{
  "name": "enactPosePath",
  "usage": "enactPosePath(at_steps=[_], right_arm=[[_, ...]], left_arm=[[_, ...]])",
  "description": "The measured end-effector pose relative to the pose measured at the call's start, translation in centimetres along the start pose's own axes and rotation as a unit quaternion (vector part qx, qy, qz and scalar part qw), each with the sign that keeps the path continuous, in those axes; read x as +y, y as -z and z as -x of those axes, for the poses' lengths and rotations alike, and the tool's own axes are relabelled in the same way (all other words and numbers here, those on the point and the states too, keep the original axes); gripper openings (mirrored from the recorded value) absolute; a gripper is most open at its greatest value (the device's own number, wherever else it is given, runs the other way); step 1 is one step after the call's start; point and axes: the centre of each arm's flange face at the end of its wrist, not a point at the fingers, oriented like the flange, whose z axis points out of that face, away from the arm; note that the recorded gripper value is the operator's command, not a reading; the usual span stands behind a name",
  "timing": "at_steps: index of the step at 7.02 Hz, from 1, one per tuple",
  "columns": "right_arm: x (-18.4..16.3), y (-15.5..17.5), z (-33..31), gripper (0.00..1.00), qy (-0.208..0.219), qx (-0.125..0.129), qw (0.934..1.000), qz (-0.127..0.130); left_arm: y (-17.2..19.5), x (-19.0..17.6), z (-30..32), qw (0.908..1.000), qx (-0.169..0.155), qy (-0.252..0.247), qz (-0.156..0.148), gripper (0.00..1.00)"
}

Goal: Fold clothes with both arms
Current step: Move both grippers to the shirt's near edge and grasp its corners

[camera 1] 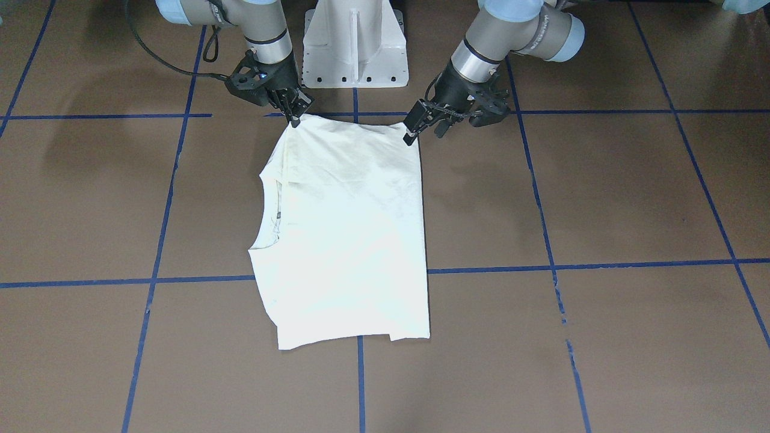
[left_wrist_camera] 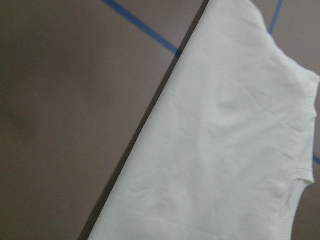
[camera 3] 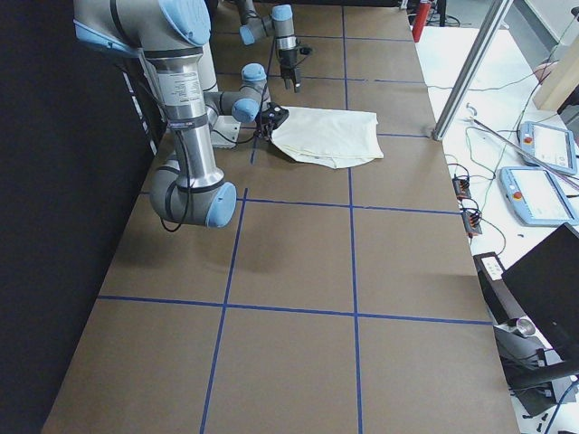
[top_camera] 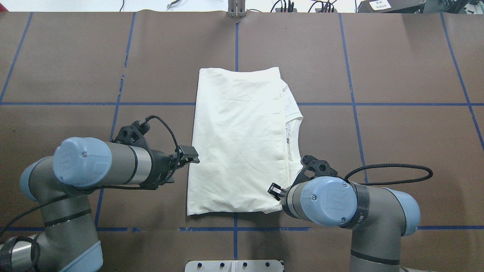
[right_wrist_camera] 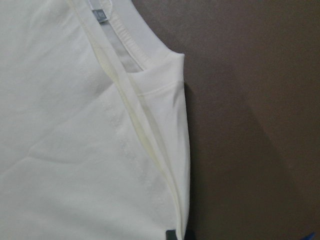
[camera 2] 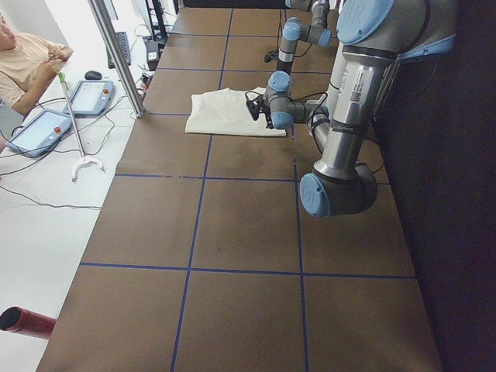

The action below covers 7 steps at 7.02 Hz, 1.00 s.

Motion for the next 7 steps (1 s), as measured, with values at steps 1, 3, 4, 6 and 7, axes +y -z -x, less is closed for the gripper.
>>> enactPosePath(at_steps=[1,3,4,6,7], right_arm=[[0.0,-0.1,-0.1,0.00,0.003,0.002,1.0000,0.002],[0.1,-0.2,-0.1,0.00,0.005,0.003,1.0000,0.003],[0.2,-0.1,0.0,0.00,0.005,0.002,1.0000,0.004],[0.2,-0.1,0.0,0.00,0.005,0.001,1.0000,0.004],[0.2,-0.1,0.0,0.00,0.005,0.002,1.0000,0.004]], left_arm=[[-1.5,2.6,1.0,0.9998,-0.017,0.002,0.005,0.85],[-3.6,5.3,2.6,0.9990,-0.042,-0.004,0.014,0.81],[-4.4,5.8,3.2,0.9986,-0.051,-0.005,0.016,0.76],[-5.7,6.8,4.2,0.9977,-0.065,-0.009,0.020,0.06],[-5.9,6.9,4.5,0.9975,-0.068,-0.007,0.020,0.00]])
